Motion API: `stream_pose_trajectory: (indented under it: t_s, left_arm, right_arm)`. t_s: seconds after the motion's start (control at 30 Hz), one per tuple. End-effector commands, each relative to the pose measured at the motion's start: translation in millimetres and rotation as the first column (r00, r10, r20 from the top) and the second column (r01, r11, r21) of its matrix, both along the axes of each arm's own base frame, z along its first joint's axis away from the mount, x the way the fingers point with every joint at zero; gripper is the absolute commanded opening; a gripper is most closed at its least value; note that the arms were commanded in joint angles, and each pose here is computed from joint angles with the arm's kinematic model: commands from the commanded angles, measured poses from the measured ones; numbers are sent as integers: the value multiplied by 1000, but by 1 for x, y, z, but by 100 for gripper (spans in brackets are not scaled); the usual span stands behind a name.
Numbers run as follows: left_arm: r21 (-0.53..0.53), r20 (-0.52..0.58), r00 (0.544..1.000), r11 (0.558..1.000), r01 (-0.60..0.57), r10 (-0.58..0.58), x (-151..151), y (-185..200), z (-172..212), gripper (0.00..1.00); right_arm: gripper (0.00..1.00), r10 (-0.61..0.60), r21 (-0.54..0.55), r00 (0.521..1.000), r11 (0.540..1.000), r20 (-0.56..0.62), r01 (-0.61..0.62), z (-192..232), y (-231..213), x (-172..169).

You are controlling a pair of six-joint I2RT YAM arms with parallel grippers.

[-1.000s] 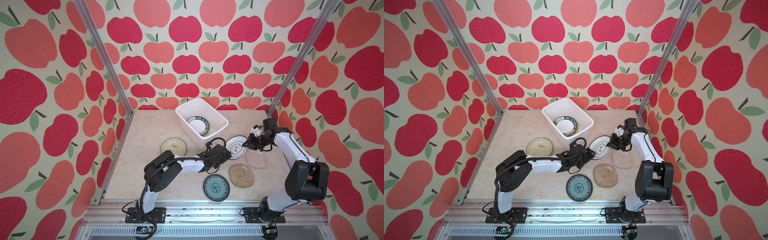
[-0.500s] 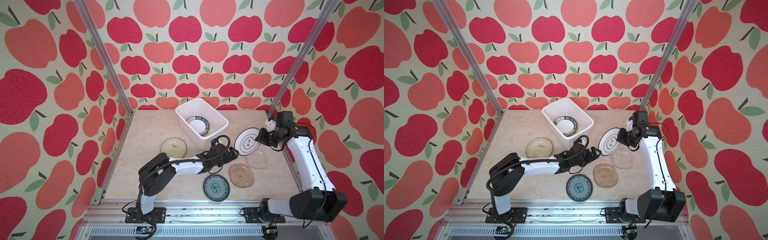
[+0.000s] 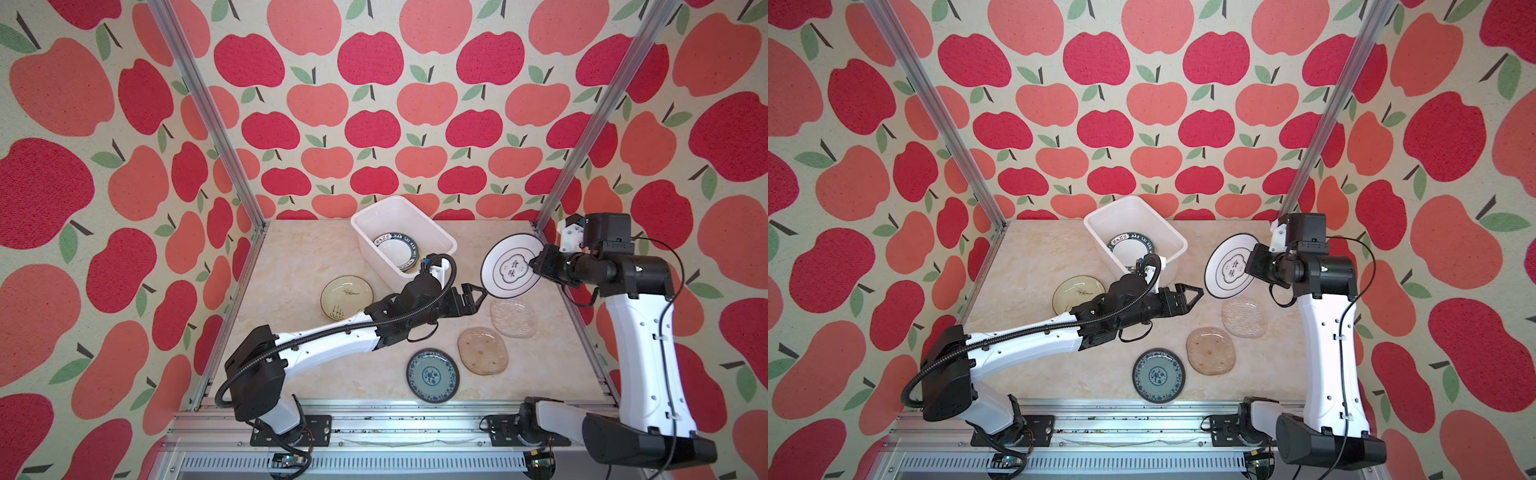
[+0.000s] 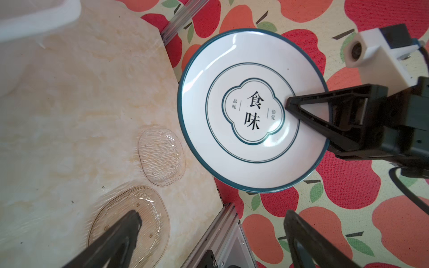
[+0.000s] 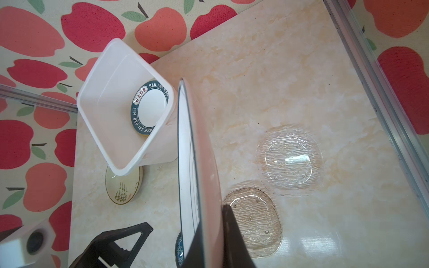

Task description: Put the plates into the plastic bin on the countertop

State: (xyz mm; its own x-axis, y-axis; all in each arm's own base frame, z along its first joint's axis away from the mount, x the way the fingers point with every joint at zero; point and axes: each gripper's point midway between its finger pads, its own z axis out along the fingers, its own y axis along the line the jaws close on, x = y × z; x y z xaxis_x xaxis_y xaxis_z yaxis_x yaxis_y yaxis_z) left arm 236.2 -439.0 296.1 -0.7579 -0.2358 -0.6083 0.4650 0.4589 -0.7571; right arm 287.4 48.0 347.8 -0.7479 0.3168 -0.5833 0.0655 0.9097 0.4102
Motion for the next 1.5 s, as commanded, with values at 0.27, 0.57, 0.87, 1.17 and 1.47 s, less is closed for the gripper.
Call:
stream_pose_trajectory:
  t_s: [0.27, 0.57, 0.87, 1.17, 1.47]
  left_arm:
    - [318, 307, 936, 908, -272, 173, 25, 153, 54, 99]
    - [316, 377, 850, 811, -492, 369, 59, 266, 56, 99]
    - [335, 278, 873, 811, -479, 401, 57, 264, 19, 99]
    - [321, 318, 886, 841, -435, 337, 45, 250, 25, 99]
    - [314, 311, 875, 829, -462, 370, 27, 269, 24, 99]
  right_arm:
    - [0, 19, 403, 991, 912, 135, -72, 55, 62, 31]
    - [0, -234, 595, 972, 783, 12, 181, 16, 117, 82]
    - [0, -347, 660, 935, 684, -78, 310, 20, 174, 136]
    - [0, -371, 676, 904, 613, -211, 409, -22, 224, 181]
    - [0, -389, 668, 830, 497, -400, 554, -76, 254, 197]
